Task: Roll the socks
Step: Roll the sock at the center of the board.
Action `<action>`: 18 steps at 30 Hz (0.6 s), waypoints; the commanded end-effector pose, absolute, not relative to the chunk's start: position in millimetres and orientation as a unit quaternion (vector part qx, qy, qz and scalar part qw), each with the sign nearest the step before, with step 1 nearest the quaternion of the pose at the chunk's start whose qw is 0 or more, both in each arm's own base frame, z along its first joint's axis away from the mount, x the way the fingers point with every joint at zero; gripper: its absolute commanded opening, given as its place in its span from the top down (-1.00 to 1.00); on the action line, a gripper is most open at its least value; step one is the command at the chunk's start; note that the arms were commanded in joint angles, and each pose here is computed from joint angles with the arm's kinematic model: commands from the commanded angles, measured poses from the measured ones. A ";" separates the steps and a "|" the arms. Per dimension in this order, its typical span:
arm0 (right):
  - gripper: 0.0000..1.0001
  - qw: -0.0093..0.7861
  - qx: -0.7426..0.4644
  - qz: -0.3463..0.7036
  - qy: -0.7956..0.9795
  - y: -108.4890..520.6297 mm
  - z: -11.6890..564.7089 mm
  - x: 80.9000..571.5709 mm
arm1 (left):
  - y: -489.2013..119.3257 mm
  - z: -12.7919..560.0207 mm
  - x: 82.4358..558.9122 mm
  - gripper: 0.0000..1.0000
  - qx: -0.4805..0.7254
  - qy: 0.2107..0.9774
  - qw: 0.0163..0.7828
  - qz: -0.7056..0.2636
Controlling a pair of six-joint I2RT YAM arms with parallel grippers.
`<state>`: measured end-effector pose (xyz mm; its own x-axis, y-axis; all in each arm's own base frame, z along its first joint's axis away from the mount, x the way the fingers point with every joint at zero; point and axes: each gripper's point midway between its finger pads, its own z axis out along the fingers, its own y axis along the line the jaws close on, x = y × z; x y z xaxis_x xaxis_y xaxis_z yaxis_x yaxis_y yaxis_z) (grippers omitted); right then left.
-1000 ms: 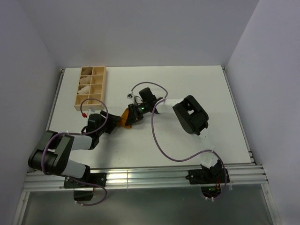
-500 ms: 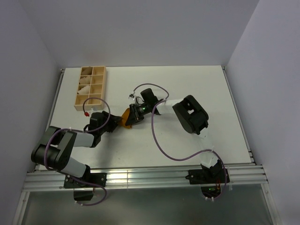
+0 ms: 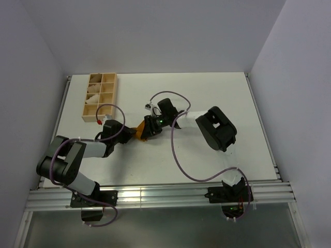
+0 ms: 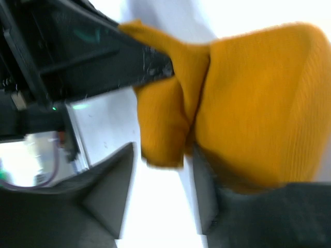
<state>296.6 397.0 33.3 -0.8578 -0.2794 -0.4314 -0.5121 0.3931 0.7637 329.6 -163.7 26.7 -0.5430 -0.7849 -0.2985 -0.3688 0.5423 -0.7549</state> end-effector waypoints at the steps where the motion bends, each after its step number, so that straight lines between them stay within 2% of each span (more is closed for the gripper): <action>1: -0.18 0.198 -0.271 0.437 0.835 379.6 56.1 306.7 | -156.9 0.8 313.8 0.59 -0.341 0.852 0.293 -0.268; 4: -0.34 0.267 -0.290 0.387 0.834 367.0 75.0 316.1 | -159.2 3.3 316.0 0.59 -0.335 0.855 0.293 -0.267; 10: -0.49 0.373 -0.340 0.284 0.815 355.6 99.8 318.4 | -161.6 5.3 316.8 0.59 -0.327 0.858 0.294 -0.266; 18: -0.58 0.462 -0.417 0.129 0.772 375.0 107.0 307.6 | -163.0 5.6 317.8 0.59 -0.322 0.861 0.293 -0.264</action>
<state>291.4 383.8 98.3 -0.3524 -0.4530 -0.8189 -0.8137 0.5806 0.0290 331.5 -167.3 26.9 -0.5733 -0.7537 -0.3215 -0.3701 0.5882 -0.7191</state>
